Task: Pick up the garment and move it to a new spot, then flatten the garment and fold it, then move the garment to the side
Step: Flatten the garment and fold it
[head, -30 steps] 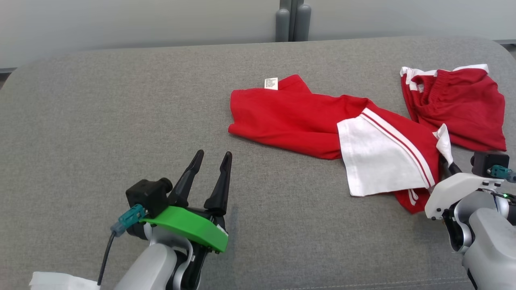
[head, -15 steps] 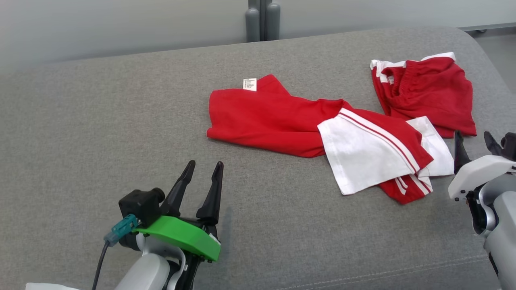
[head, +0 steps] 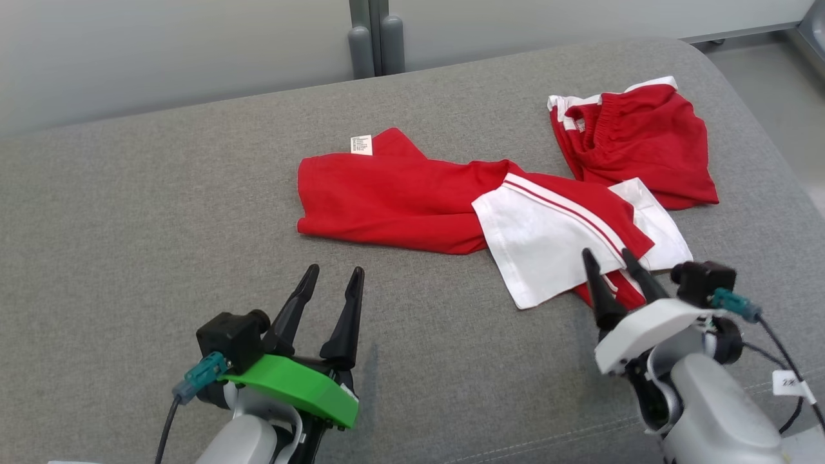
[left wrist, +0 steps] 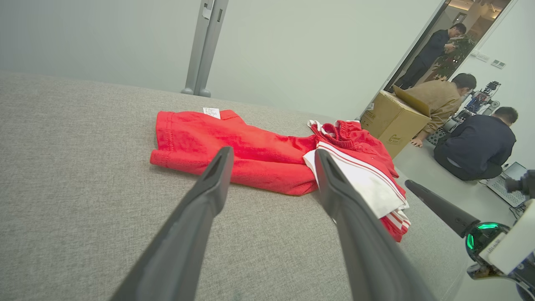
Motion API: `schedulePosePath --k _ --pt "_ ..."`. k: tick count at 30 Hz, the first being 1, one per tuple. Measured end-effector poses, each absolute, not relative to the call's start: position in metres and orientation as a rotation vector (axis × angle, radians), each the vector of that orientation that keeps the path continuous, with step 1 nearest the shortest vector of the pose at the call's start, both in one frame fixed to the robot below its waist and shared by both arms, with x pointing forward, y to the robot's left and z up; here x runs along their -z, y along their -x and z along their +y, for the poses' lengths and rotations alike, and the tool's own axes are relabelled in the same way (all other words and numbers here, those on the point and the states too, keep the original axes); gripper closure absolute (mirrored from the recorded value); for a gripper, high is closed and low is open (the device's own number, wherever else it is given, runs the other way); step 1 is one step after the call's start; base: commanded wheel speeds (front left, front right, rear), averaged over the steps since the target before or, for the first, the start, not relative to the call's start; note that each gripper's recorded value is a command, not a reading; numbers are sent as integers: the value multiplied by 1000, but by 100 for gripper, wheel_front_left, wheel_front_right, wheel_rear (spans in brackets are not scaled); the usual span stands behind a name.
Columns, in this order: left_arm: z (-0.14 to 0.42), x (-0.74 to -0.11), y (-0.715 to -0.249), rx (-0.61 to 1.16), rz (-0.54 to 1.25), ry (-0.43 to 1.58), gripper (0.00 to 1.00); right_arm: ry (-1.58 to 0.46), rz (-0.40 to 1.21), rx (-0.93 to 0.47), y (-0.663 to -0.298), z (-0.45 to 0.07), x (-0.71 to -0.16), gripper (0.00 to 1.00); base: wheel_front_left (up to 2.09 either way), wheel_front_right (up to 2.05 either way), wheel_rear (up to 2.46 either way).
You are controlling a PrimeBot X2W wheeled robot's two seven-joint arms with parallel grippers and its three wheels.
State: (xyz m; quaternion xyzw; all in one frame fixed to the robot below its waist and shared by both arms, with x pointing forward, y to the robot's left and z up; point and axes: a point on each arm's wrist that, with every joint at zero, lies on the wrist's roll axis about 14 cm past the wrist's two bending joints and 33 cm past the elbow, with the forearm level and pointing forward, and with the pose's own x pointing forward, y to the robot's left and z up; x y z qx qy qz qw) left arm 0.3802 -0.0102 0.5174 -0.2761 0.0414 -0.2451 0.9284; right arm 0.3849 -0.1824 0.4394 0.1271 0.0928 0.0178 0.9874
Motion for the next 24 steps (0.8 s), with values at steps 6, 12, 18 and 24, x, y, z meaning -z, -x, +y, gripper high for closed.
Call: schedulePosePath --k 6,12,18,24 --pt "-9 -516 -378 500 89 565 0 -374 287 -83 -357 -137 -408 0 0 0 0" --pt "-2 -513 -377 478 94 563 0 -409 336 -110 -352 -124 -395 0 0 0 0" --pt "7 -510 -377 450 94 562 0 -471 380 -96 -354 -121 -385 0 0 0 0" --pt "18 -511 -378 416 84 563 0 -483 412 -118 -363 -112 -380 0 0 0 0"
